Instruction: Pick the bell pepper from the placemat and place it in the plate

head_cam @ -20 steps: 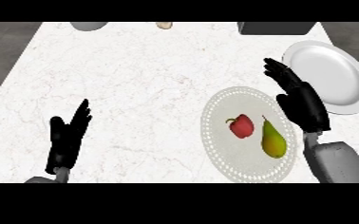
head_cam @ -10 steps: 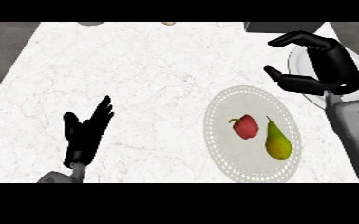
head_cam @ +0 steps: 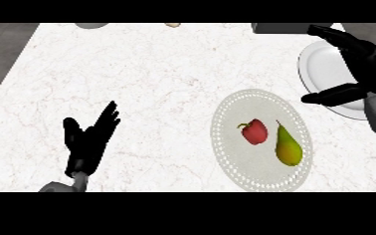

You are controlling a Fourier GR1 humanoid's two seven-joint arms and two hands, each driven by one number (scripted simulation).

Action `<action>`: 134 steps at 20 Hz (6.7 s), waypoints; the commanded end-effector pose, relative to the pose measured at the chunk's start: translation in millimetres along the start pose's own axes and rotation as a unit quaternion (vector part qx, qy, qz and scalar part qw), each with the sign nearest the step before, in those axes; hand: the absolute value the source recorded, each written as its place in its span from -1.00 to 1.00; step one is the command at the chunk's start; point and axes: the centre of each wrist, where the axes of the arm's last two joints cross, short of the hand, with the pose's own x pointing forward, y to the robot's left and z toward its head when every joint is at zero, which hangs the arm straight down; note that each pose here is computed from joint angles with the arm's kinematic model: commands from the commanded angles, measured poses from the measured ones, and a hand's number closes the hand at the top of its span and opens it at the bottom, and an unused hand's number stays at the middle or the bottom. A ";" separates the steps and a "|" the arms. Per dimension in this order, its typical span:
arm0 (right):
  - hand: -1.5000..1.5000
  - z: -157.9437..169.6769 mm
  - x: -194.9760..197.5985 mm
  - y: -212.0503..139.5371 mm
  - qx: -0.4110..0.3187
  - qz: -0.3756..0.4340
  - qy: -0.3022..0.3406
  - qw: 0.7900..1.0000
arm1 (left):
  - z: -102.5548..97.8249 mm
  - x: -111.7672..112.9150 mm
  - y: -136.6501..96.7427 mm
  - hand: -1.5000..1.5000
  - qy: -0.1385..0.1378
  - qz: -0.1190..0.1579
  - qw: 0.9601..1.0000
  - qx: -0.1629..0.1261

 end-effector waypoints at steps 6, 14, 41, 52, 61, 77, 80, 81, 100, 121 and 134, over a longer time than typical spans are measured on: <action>-1.00 -12.0 34.1 -13.9 0.235 0.156 0.064 0.957 | 2.7 -16.1 -11.3 0.00 0.002 0.005 1.000 0.015; -1.00 -15.8 56.2 62.1 0.268 0.221 0.087 0.934 | -5.2 -26.8 -13.5 0.00 0.009 0.008 1.000 0.008; -1.00 37.2 47.5 163.9 0.314 0.308 0.154 0.885 | 5.1 12.5 17.9 0.00 0.004 0.003 1.000 -0.003; -1.00 23.8 18.2 178.7 0.323 0.311 0.175 0.877 | -3.4 6.5 -13.5 0.00 -0.010 -0.002 1.000 0.009; 1.00 43.5 0.9 198.5 0.367 0.365 0.130 0.846 | 15.8 -11.2 15.0 0.00 0.004 0.002 1.000 0.002; 1.00 145.5 55.7 177.0 0.167 0.287 0.234 0.914 | 14.7 -18.3 9.3 0.00 0.010 0.018 0.999 0.037; 1.00 138.3 86.3 163.9 0.074 0.279 0.178 0.941 | 14.8 -21.3 18.7 0.00 0.013 0.014 0.999 0.027; 1.00 141.9 95.8 152.6 0.053 0.281 0.180 0.941 | 16.2 -18.1 9.5 0.00 0.008 0.019 0.999 0.035; 1.00 166.1 66.0 18.3 -0.252 0.170 0.237 0.923 | -3.5 -6.1 6.7 0.00 0.007 0.010 1.000 0.001; 1.00 108.5 -34.7 -76.6 -0.328 0.231 0.254 0.880 | -5.2 9.1 -12.8 0.00 -0.012 -0.012 1.000 -0.021; -1.00 114.3 -49.9 -55.4 -0.192 0.155 0.342 0.907 | -14.4 13.5 -18.5 0.00 -0.017 -0.010 0.999 -0.035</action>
